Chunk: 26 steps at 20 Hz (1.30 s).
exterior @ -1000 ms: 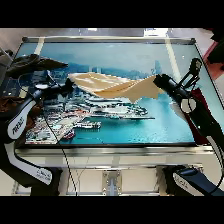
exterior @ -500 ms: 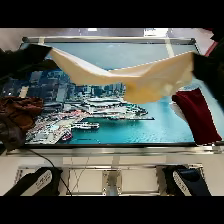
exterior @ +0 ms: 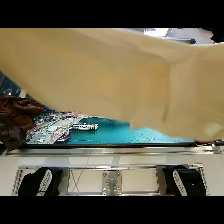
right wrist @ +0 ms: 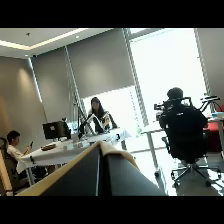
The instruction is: Fold the shirts.
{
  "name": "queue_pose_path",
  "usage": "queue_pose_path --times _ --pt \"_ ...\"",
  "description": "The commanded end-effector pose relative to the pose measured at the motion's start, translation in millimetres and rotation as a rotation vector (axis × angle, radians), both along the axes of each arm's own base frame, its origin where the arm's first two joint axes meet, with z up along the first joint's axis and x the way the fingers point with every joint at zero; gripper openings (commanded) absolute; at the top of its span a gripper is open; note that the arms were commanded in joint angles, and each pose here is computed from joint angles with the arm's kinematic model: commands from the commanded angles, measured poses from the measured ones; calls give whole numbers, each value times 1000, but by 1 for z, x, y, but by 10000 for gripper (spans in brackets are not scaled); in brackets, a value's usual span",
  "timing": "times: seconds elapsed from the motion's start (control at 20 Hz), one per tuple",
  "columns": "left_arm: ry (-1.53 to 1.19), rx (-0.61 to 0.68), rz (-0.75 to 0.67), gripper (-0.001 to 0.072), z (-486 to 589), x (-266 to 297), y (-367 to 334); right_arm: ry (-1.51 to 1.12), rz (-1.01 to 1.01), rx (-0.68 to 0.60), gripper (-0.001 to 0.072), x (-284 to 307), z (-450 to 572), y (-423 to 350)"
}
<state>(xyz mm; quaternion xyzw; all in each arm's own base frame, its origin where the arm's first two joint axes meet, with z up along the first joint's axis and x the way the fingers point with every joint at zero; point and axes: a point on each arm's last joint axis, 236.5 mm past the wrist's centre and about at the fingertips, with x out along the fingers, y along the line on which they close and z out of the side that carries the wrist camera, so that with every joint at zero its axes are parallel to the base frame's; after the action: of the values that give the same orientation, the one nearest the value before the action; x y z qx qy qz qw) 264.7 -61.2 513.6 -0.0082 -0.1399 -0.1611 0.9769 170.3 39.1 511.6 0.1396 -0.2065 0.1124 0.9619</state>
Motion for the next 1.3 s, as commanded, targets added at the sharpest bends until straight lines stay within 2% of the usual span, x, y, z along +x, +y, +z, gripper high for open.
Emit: queue_pose_path --times 0.0,0.15,0.3,0.45,0.5,0.65,0.75,0.8,0.85,0.9,0.95,1.1,1.2,1.25 --pt "49 1 65 8 -5 13 16 258 84 -14 23 55 -49 18" --pt "332 -15 36 8 -82 82 27 618 170 -23 23 154 -154 33" --pt "651 -28 32 8 -195 159 45 827 169 -9 24 243 -256 27" --pt "875 -89 54 8 -314 227 66 925 120 63 24 318 -339 13" --pt "919 -120 68 8 -345 246 72 938 101 136 24 341 -365 8" --pt "963 -205 118 9 -412 291 80 933 27 310 23 391 -428 -4" --pt "941 -263 130 10 -430 312 74 918 -43 322 24 408 -457 -9" --pt "916 -300 138 29 -432 321 71 910 -65 316 36 412 -465 -9" --pt "872 -333 149 179 -425 330 71 898 -80 303 137 414 -466 -8" --pt "828 -357 159 371 -414 336 73 879 -93 281 344 415 -462 -11" --pt "781 -370 168 446 -397 341 78 857 -104 272 388 416 -454 -15" --pt "662 -357 151 444 -324 340 89 788 -95 232 387 404 -401 -30" --pt "585 -290 151 442 -265 313 106 782 -73 62 385 375 -359 -42" --pt "575 -202 165 397 -247 291 115 812 -63 8 383 355 -346 -49"
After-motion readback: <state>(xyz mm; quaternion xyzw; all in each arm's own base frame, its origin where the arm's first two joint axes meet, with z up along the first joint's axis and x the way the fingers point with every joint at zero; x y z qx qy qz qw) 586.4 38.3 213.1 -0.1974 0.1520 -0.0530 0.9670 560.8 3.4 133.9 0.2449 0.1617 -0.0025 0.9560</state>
